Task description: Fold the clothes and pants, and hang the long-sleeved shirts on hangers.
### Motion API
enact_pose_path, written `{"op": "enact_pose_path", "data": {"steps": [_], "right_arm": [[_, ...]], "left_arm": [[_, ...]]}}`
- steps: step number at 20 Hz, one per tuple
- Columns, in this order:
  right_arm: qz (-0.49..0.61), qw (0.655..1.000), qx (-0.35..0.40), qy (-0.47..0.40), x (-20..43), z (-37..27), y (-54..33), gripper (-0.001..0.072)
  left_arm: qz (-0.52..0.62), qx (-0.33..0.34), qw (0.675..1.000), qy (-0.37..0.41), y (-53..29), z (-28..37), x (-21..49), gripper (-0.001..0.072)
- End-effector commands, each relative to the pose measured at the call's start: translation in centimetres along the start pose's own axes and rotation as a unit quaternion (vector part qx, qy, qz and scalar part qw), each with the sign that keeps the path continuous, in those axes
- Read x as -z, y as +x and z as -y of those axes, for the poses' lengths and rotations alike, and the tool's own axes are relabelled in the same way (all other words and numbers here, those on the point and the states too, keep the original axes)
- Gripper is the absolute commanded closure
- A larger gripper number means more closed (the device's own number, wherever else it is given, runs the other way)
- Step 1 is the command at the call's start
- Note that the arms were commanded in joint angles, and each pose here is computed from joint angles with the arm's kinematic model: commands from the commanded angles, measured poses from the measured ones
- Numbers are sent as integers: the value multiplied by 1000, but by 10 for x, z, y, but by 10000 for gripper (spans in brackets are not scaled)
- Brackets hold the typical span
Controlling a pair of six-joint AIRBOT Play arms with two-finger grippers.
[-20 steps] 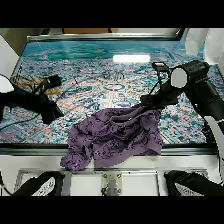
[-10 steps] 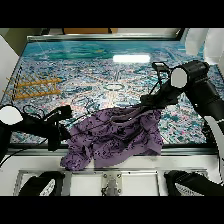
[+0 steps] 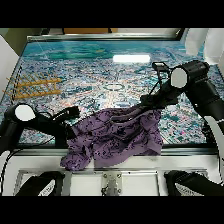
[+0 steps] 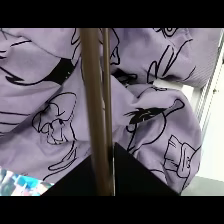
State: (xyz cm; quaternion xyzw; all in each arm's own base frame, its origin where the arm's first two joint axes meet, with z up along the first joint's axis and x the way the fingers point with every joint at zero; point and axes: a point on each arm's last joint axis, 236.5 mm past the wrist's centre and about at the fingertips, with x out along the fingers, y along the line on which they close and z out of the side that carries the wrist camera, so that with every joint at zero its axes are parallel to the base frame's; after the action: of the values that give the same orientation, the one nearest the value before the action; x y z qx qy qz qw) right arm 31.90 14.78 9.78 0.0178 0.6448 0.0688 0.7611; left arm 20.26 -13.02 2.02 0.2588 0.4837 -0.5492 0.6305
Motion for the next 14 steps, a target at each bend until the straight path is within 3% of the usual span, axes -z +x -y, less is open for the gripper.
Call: {"op": "enact_pose_path", "data": {"steps": [1,8,14], "right_arm": [[0,1000,0,0,0,0,0,692],[0,1000,0,0,0,0,0,693],[0,1000,-6,-1,0,-3,0,693]], "left_arm": [[-7,12,1000,7,19,-7,-6,691],[14,-29,999,30,29,-24,-28,690],[49,-20,998,15,31,-24,-43,690]]}}
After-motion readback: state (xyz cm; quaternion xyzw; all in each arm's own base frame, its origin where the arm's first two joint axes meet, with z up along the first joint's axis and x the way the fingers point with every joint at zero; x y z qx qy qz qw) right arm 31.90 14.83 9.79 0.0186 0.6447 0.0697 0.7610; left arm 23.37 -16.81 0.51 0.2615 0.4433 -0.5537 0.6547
